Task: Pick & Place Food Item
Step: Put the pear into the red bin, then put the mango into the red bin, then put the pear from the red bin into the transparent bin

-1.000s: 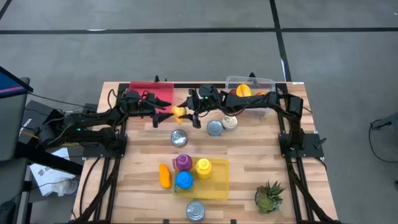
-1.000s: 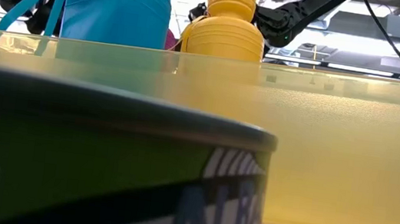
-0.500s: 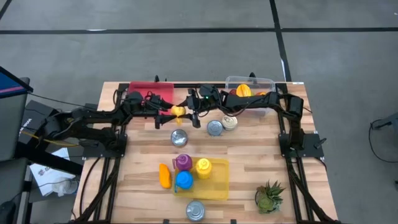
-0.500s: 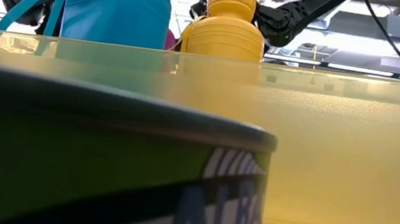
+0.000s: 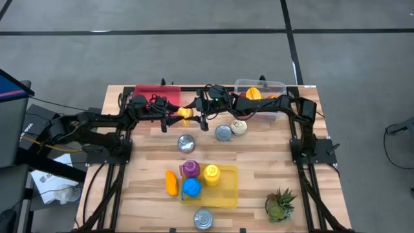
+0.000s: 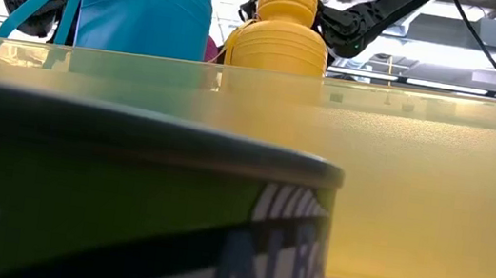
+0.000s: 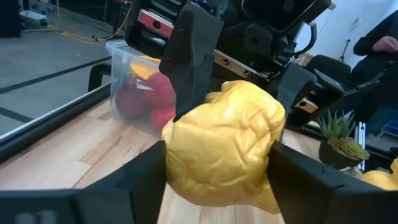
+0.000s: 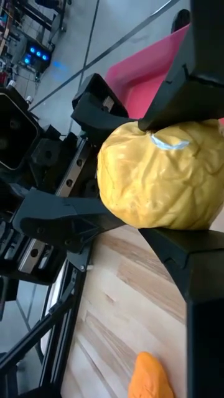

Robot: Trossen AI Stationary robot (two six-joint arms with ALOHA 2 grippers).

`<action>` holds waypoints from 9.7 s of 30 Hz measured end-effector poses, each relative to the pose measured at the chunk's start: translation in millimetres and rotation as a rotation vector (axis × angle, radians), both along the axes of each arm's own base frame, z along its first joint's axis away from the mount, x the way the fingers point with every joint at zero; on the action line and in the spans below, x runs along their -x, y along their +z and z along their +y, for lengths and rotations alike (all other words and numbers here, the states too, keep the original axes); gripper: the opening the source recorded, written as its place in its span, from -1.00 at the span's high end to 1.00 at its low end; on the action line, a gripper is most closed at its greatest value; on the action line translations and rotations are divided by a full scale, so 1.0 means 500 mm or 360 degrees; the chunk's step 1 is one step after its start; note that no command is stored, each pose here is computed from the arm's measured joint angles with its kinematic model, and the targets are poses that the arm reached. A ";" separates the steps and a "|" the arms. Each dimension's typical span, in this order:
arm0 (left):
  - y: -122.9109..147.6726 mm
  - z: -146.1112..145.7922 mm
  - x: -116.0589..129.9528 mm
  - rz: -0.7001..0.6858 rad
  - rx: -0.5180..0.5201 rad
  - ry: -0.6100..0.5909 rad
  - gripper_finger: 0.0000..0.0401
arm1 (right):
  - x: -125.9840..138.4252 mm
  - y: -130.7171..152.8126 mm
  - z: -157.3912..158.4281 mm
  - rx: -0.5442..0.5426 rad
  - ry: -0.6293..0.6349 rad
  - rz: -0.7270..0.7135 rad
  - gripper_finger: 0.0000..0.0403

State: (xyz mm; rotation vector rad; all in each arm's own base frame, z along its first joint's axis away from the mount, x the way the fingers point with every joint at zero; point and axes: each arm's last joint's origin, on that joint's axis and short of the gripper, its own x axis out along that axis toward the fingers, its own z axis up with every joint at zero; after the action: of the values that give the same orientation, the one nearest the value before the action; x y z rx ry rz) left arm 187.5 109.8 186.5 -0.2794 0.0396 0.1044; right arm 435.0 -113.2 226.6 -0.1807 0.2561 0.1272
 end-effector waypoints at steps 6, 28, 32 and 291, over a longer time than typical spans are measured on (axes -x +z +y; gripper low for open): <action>0.001 0.000 0.000 -0.0004 -0.0008 0.0000 -0.07 | 0.000 0.000 0.000 0.0006 0.0002 -0.0002 -0.01; 0.009 -0.002 -0.004 -0.0024 -0.0115 -0.0067 -0.02 | 0.041 0.160 0.043 0.0024 0.0166 -0.0444 -0.79; 0.008 -0.002 -0.004 -0.0020 -0.0152 -0.0068 -0.02 | 0.044 0.194 0.049 0.0106 0.0210 -0.0784 -0.75; -0.017 -0.051 0.072 0.0099 -0.0383 0.0686 -0.30 | 0.356 -0.043 0.169 -0.0043 -0.0373 0.0251 -0.66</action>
State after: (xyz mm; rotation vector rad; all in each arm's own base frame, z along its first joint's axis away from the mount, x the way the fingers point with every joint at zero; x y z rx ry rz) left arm 151.5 84.4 178.0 -0.0397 0.0280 0.5426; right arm 257.2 -28.8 204.9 -0.1126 0.4303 -0.0878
